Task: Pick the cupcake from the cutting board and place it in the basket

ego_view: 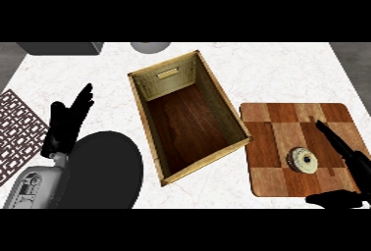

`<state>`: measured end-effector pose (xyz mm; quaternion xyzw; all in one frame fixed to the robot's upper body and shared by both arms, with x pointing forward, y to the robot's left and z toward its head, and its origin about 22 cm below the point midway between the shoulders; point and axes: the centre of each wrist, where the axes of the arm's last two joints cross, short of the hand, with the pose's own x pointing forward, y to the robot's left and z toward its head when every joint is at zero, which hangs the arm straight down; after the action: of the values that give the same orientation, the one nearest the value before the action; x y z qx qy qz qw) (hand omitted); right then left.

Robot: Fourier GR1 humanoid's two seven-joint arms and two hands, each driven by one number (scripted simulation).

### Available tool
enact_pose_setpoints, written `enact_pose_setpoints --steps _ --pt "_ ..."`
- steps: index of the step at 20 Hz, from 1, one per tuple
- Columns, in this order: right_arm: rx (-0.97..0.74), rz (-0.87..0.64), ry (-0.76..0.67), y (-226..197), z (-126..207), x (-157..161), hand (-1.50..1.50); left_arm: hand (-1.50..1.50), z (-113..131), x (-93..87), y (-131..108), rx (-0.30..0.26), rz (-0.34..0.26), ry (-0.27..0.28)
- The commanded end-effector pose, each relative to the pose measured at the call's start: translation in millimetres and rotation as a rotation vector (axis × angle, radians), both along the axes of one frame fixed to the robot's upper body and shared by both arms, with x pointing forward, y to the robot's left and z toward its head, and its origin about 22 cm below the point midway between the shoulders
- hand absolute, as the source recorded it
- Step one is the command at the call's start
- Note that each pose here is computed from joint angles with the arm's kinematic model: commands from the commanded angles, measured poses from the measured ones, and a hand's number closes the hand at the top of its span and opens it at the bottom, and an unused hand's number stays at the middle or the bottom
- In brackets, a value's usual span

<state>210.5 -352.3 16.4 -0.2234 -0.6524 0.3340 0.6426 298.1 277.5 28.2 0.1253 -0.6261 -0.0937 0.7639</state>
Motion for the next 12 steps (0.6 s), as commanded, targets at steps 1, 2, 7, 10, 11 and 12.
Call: enact_pose_setpoints --steps 1,2,7,10,11,12 --pt "-0.002 0.009 0.010 -23.6 -3.5 0.9 -1.50 0.00 14.5 17.8 -3.6 0.004 0.016 0.011" --pt "-0.017 0.003 0.038 -0.7 1.4 6.7 -1.50 0.00 -6.8 -11.0 1.2 -0.005 -0.018 0.003" --pt "0.002 0.014 0.073 8.4 -21.1 28.0 -1.50 0.00 -5.6 -7.7 -16.4 0.009 0.000 0.005" --pt "-0.008 0.004 0.060 8.0 -42.4 16.5 -1.50 0.00 -10.1 -6.7 -2.3 -0.001 -0.006 0.016" --pt "0.009 0.003 0.060 4.9 4.6 9.8 -1.50 0.00 -7.2 -5.0 0.5 0.013 0.004 0.005" --pt "0.018 -0.009 0.044 14.1 -12.7 10.3 -1.50 0.00 5.8 12.4 7.6 -0.014 -0.007 0.013"
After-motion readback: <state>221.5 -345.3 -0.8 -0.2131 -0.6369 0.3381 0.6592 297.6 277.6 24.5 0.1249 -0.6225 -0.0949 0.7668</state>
